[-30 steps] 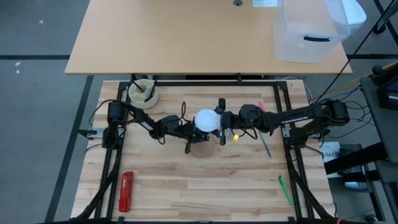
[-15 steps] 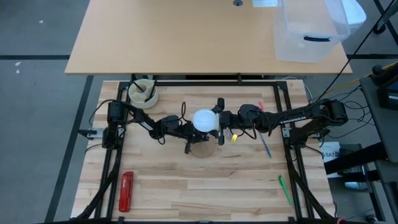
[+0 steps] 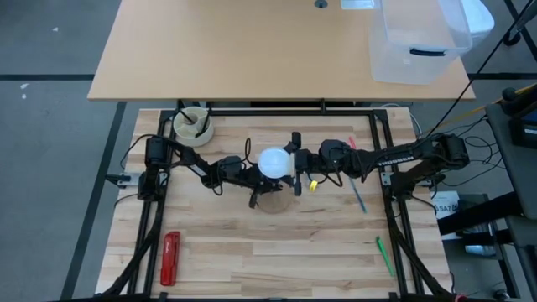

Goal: Screw lightbulb
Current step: Remove the lightbulb from the desk lamp

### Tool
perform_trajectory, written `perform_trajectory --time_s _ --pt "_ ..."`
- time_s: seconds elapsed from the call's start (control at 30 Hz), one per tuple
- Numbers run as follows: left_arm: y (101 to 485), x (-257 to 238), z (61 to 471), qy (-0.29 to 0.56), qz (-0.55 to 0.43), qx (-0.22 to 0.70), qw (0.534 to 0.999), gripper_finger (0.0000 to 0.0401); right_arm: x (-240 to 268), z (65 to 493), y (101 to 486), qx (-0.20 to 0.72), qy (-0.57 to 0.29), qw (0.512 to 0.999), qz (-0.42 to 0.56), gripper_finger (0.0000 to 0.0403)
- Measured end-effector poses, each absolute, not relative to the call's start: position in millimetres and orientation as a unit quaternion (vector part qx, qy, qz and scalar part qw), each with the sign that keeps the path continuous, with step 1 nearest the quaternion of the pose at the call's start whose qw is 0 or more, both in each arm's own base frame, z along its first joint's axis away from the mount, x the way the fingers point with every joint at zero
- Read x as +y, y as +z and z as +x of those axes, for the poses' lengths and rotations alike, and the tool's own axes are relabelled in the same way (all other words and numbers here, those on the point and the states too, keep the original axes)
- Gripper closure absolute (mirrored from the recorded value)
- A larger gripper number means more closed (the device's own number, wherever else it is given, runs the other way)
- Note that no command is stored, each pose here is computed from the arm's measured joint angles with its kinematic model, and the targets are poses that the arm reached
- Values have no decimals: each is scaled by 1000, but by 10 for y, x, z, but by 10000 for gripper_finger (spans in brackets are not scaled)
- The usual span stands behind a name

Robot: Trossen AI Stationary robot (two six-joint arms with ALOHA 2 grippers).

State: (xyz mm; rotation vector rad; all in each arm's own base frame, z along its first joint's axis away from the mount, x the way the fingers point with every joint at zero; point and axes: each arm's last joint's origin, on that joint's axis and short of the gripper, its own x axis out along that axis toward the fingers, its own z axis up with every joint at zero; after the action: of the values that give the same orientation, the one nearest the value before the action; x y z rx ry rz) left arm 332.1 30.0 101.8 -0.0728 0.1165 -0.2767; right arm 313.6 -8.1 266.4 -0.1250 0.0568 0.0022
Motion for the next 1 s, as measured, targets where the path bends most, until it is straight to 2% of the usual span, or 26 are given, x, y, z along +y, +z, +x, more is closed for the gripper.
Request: perform_trajectory --time_s 0.27,0.47,0.83,1.0 --pt "1016 268 3321 -147 -24 57 987 370 -31 3131 2648 46 20 994 -94 103" --pt "1021 248 3330 -149 -23 56 987 370 -31 3130 2653 46 16 996 -76 95" --pt "1021 248 3332 -146 -24 57 987 368 -41 3126 2646 57 -3 997 -59 51" --pt "1022 248 3333 -146 -26 57 987 365 -32 3124 2623 69 -1 996 -58 44"
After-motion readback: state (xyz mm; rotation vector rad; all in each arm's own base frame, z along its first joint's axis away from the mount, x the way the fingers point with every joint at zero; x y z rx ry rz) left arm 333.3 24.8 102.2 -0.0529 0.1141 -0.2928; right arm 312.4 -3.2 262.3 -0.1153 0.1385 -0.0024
